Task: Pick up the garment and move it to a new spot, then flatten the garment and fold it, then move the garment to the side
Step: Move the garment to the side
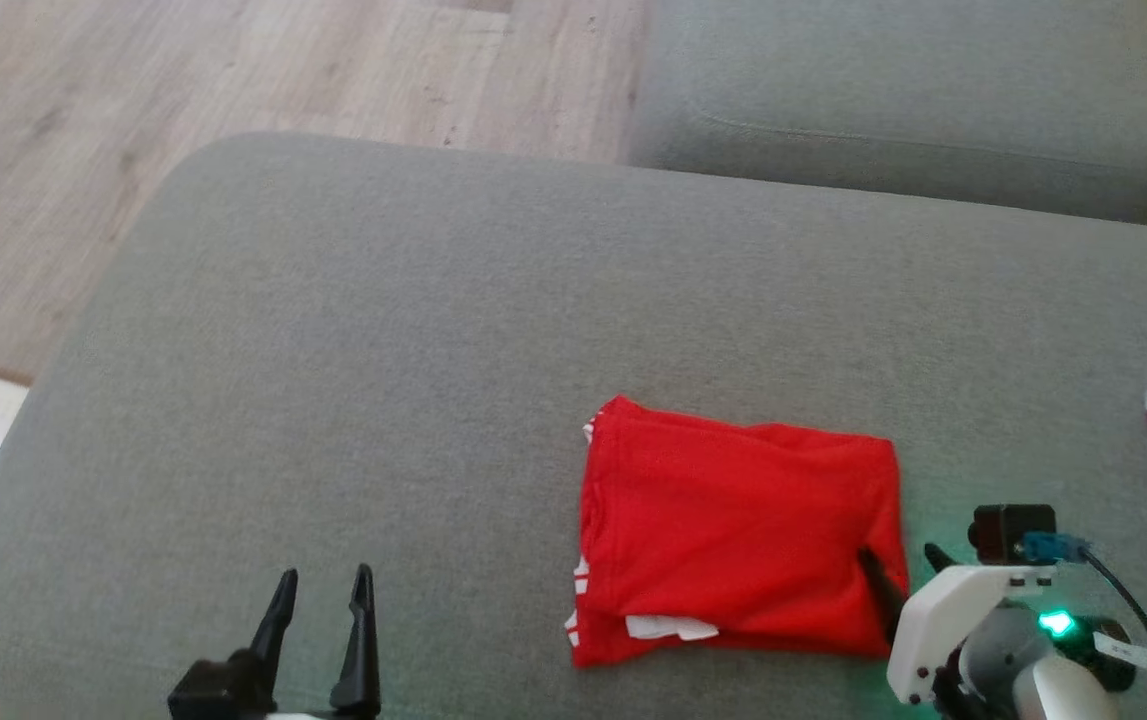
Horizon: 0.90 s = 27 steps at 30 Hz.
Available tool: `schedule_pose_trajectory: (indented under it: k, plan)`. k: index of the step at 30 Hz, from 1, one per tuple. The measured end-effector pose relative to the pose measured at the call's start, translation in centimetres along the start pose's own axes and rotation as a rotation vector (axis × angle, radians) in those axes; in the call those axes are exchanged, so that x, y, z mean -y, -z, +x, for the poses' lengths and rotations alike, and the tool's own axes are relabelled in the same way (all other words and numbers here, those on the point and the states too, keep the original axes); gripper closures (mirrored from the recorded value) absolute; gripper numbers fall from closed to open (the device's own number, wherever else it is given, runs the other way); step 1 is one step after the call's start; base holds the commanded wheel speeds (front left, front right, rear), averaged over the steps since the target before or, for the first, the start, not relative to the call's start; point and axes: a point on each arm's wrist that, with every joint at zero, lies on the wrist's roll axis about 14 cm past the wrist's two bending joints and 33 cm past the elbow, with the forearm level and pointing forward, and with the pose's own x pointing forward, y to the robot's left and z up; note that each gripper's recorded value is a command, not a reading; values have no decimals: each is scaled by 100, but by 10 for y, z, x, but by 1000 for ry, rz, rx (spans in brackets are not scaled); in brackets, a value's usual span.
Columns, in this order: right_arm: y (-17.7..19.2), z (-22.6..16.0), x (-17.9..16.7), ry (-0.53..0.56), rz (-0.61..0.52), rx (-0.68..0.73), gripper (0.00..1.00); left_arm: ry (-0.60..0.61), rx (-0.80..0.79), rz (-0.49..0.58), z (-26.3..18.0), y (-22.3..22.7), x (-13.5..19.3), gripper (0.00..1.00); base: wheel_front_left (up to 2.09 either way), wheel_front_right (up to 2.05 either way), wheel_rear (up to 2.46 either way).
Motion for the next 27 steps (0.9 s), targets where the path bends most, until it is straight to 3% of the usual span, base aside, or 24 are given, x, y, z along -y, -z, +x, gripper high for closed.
schedule_pose_trajectory:
  k: [5, 10, 11, 12, 13, 14, 15, 22, 27]
  plan:
    - [17, 9, -7, -22, -9, -109, 0, -31, -17, -15, -3, 6, -7, 0, 0, 0, 0]
    - [10, 23, -14, -49, -18, -148, 0, -54, -23, -14, 1, 7, -11, 0, 0, 0, 0]
    - [10, 25, -15, -54, -14, -152, 16, -58, -26, -16, 2, 7, -12, 0, 0, 0, 0]
    - [9, 26, -16, -58, -9, -157, 50, -57, -28, -18, 3, 7, -13, 0, 0, 0, 0]
    - [8, 27, -16, -60, -4, -161, 64, -55, -30, -17, 4, 8, -12, 0, 0, 0, 0]
    - [7, 29, -17, -64, 3, -163, 86, -50, -33, -13, 6, 9, -10, 0, 0, 0, 0]
    - [5, 30, -17, -67, 10, -160, 100, -45, -37, -12, 7, 9, -8, 0, 0, 0, 0]
    - [-20, 31, 4, -24, 52, -82, 100, 40, -63, 7, 30, 13, 16, 0, 0, 0, 0]
    - [-53, 12, 66, 116, 64, 43, 100, 131, -82, 32, 54, 16, 42, 0, 0, 0, 0]
